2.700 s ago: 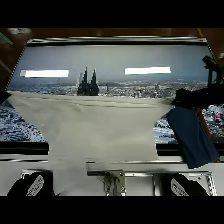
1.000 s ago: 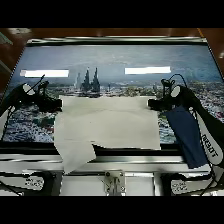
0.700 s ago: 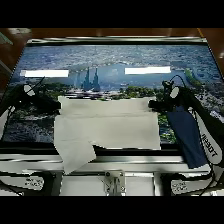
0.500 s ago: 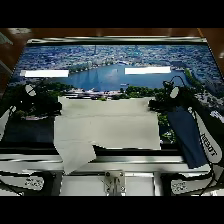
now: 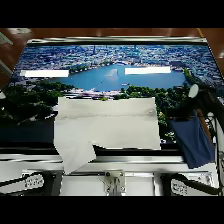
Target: Fold the shirts.
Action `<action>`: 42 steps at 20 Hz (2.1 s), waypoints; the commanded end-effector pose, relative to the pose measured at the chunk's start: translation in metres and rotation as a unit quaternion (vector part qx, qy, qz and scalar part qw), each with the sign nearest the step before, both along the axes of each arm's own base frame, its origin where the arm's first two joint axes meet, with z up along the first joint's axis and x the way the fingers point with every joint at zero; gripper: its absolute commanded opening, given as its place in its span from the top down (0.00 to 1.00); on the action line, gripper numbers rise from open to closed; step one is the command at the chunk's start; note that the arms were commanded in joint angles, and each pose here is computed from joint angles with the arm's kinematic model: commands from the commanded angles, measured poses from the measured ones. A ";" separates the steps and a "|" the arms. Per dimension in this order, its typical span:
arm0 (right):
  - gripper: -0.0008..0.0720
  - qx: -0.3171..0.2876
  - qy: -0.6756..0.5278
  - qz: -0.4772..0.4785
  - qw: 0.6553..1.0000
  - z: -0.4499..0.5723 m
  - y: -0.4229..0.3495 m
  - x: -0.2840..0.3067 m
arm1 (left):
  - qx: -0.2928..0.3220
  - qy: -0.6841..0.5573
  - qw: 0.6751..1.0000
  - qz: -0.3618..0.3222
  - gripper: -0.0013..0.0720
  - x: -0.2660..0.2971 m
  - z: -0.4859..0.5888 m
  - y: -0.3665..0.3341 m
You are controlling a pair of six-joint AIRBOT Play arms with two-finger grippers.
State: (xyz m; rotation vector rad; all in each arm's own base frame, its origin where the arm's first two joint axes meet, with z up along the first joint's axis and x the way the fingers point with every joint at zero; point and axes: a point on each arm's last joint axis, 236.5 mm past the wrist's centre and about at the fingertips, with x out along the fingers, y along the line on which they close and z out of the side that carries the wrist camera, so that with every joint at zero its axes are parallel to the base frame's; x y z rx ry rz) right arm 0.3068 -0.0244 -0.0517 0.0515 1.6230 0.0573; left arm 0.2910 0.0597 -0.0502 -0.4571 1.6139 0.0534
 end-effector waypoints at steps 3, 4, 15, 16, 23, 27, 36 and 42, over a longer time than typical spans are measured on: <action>0.22 0.091 -0.011 -0.084 0.992 -0.010 0.012 -0.065 | -0.136 0.008 0.988 0.070 0.03 -0.094 -0.034 -0.057; 0.22 0.092 -0.012 -0.087 0.992 -0.015 0.014 -0.070 | -0.155 0.005 0.986 0.066 0.03 -0.100 -0.038 -0.068; 0.22 0.155 -0.038 -0.119 0.980 -0.014 0.042 -0.058 | -0.181 0.022 0.982 0.048 0.09 -0.102 -0.075 -0.112; 0.22 0.155 -0.038 -0.120 0.980 -0.014 0.042 -0.058 | -0.195 0.019 0.980 0.047 0.22 -0.098 -0.074 -0.122; 0.06 0.135 0.009 -0.086 0.987 -0.018 0.035 -0.084 | -0.245 0.036 0.969 -0.011 0.94 -0.107 -0.055 -0.147; 0.06 0.164 0.051 -0.079 0.982 -0.040 0.054 -0.117 | -0.255 0.028 0.966 -0.030 0.94 -0.102 -0.040 -0.148; 0.24 0.228 0.037 -0.158 0.960 -0.077 0.085 -0.104 | -0.258 0.010 0.965 -0.046 0.94 -0.103 -0.025 -0.150; 0.88 0.260 -0.002 -0.135 0.956 -0.057 0.093 -0.080 | -0.242 -0.064 0.966 -0.058 0.94 -0.075 -0.007 -0.146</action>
